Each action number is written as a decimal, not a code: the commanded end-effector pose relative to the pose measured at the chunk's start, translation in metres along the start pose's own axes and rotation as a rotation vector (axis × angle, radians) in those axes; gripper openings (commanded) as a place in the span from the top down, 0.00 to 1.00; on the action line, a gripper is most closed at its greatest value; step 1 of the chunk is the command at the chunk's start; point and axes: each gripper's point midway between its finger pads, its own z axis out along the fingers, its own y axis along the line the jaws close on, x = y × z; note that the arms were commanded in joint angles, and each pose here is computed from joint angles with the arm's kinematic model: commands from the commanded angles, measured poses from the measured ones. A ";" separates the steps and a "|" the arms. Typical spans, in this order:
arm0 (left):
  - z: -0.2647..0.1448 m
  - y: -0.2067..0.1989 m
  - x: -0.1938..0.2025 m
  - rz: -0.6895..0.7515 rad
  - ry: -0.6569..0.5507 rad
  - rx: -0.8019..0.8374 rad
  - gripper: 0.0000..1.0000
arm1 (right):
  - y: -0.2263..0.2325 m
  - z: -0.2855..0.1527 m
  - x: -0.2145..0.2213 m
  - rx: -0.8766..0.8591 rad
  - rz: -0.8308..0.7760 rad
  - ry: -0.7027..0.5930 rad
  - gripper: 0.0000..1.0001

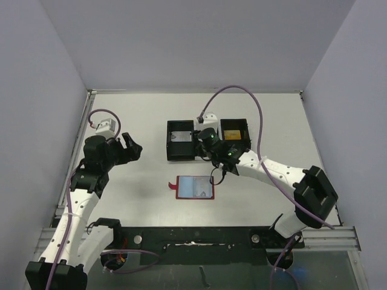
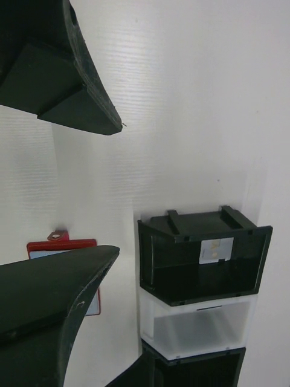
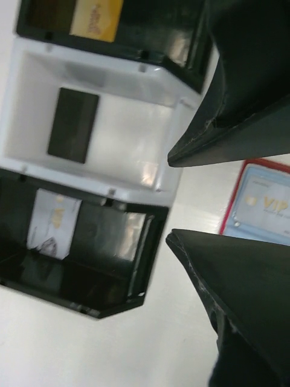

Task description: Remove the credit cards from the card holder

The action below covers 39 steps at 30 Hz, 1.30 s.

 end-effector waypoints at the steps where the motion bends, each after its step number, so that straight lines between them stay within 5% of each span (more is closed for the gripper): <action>1: 0.004 -0.036 -0.008 0.036 -0.007 0.201 0.27 | -0.018 -0.018 0.011 0.035 0.178 -0.060 0.54; 8: 0.014 -0.088 0.020 0.012 0.095 0.367 0.27 | -0.023 -0.041 0.082 -0.073 0.344 0.029 0.54; 17: 0.020 -0.146 0.080 -0.029 0.189 0.484 0.27 | -0.013 -0.043 0.110 -0.170 0.442 0.066 0.55; 39: 0.042 -0.170 0.176 -0.114 0.440 0.536 0.49 | -0.004 -0.036 0.153 -0.288 0.561 0.216 0.73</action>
